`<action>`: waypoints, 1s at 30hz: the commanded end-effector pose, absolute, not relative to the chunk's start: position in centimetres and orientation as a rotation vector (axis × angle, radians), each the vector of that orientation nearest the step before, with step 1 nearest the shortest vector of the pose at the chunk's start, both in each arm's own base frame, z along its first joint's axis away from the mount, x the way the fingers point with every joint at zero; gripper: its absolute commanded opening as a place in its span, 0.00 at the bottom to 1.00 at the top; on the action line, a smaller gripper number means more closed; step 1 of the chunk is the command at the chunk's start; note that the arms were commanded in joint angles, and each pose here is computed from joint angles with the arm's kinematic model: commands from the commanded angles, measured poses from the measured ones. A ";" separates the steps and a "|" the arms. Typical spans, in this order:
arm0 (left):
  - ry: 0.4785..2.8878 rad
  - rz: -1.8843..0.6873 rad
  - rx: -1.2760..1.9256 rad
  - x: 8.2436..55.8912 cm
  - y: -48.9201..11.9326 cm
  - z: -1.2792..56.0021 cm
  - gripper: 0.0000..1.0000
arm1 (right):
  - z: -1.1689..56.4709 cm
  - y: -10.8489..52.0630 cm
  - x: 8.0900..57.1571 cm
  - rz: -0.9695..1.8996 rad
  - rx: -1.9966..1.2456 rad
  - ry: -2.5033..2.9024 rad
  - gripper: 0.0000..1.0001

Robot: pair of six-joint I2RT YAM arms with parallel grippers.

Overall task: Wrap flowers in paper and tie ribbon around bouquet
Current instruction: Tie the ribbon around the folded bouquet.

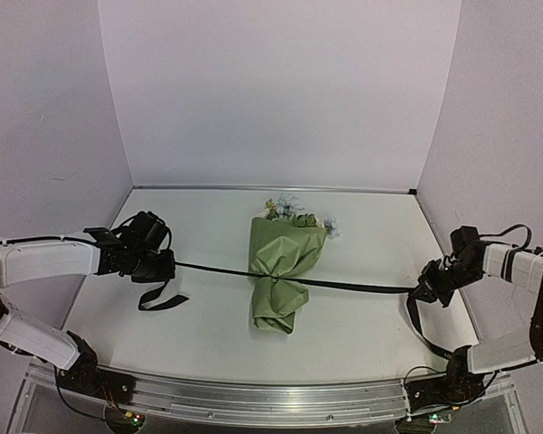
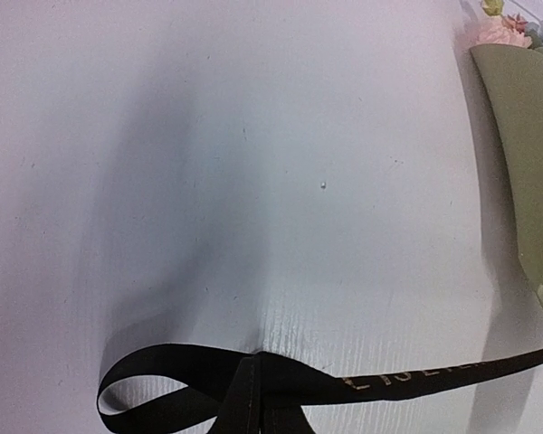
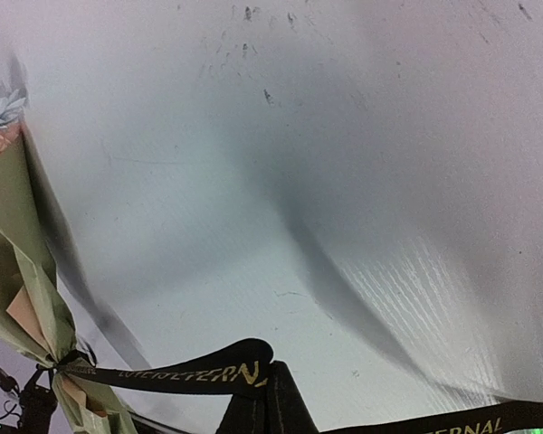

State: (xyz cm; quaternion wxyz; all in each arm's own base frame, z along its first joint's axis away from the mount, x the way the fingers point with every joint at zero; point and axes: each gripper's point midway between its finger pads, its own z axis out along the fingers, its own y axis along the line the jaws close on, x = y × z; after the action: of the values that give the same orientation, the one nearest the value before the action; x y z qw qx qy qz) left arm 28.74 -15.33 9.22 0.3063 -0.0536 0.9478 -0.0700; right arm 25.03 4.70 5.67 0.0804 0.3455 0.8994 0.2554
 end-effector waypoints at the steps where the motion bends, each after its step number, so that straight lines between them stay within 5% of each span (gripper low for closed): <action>1: 2.468 0.122 -0.206 29.3 -10.4 8.7 0.00 | 6.1 -0.9 25.5 0.451 1.206 2.594 0.00; 13: 2.356 0.099 -0.120 30.6 -11.0 13.6 0.00 | 8.9 -1.1 23.4 0.347 1.074 2.707 0.00; 22: 2.256 -0.006 0.080 32.7 -14.0 20.0 0.00 | 14.8 0.5 21.8 0.160 0.611 2.822 0.00; 30: 2.329 0.085 -0.089 32.8 -8.5 17.1 0.00 | 14.7 -1.3 20.5 0.013 0.597 2.854 0.00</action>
State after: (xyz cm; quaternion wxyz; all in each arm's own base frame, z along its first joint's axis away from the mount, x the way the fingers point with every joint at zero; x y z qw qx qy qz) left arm 32.23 -15.94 18.18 0.4056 0.0505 0.9116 -0.0443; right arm 22.56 3.82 15.19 0.1308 0.1641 0.9706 0.1178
